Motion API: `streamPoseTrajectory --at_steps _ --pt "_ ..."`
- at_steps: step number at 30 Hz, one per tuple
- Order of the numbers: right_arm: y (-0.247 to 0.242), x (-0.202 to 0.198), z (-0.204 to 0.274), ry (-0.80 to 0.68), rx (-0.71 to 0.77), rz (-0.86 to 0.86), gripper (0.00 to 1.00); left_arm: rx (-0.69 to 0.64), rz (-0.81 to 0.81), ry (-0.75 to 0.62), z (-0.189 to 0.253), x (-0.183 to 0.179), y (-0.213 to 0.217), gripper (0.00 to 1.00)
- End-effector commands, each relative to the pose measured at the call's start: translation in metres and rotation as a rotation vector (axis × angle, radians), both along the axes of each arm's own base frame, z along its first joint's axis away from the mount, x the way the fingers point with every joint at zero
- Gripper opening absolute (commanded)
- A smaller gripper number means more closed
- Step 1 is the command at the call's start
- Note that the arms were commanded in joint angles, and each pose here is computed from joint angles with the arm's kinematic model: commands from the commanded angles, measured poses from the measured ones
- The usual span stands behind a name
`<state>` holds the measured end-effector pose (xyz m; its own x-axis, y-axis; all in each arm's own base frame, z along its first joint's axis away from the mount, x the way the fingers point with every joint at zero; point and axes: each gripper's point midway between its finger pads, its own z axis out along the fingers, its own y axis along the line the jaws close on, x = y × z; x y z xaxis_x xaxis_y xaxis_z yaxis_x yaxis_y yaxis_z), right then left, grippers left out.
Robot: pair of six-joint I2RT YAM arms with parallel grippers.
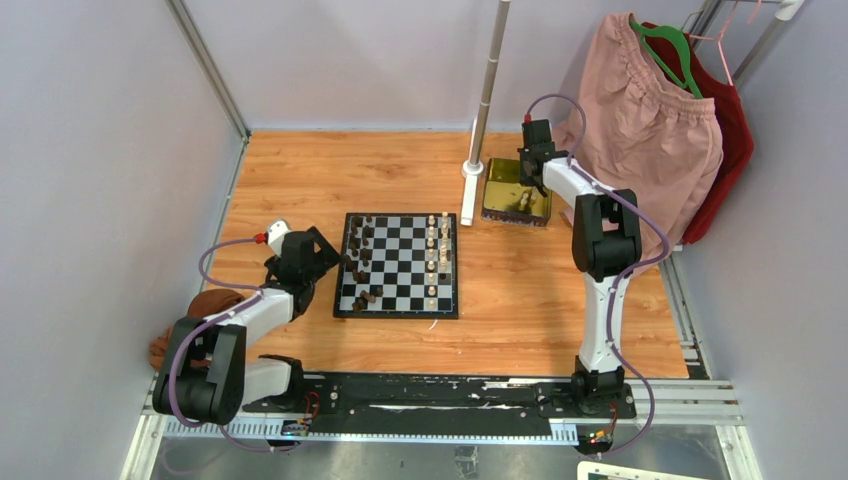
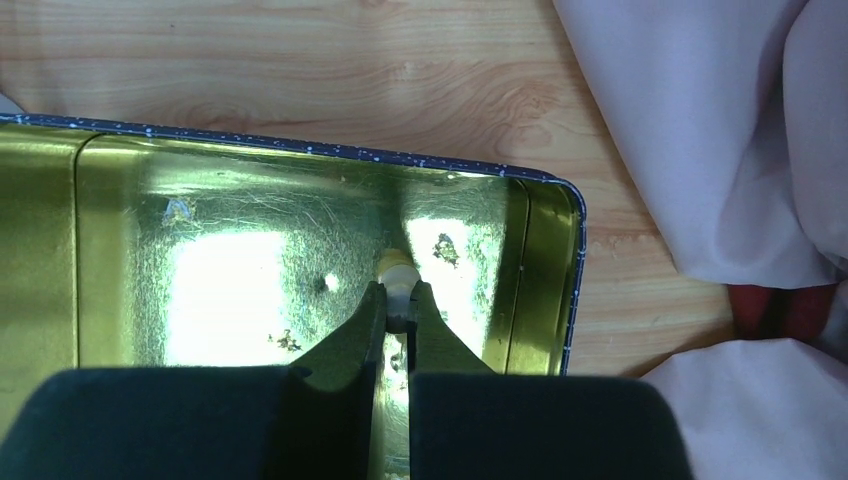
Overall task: Set up the chess pieces on the board
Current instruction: Pick up the chess piece from the storage box, then place the chess piece on the chessboard.
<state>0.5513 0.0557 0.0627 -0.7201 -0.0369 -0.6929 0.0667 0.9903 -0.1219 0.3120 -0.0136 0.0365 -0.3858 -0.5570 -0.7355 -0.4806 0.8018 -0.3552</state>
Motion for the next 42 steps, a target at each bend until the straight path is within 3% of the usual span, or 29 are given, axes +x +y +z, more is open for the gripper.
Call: streamPoseTrajectory --at_steps 1,12,25,37,42 --pt "0.0 0.007 0.028 -0.058 0.006 0.04 0.0 0.021 -0.005 -0.035 0.011 0.01 -0.001 1.0" --pt "0.025 0.003 0.07 -0.182 0.053 0.149 0.0 0.02 -0.004 -0.036 0.011 0.009 -0.001 1.0" --pt "0.054 -0.017 0.087 -0.169 0.098 0.251 0.0 0.019 -0.002 -0.04 0.012 0.009 -0.001 1.0" --pt "0.141 -0.132 0.105 -0.105 0.03 0.437 0.0 0.019 0.0 -0.043 0.012 0.008 0.0 1.0" --pt "0.161 -0.192 0.089 -0.042 -0.017 0.495 0.0 0.019 0.0 -0.043 0.012 0.008 0.0 1.0"
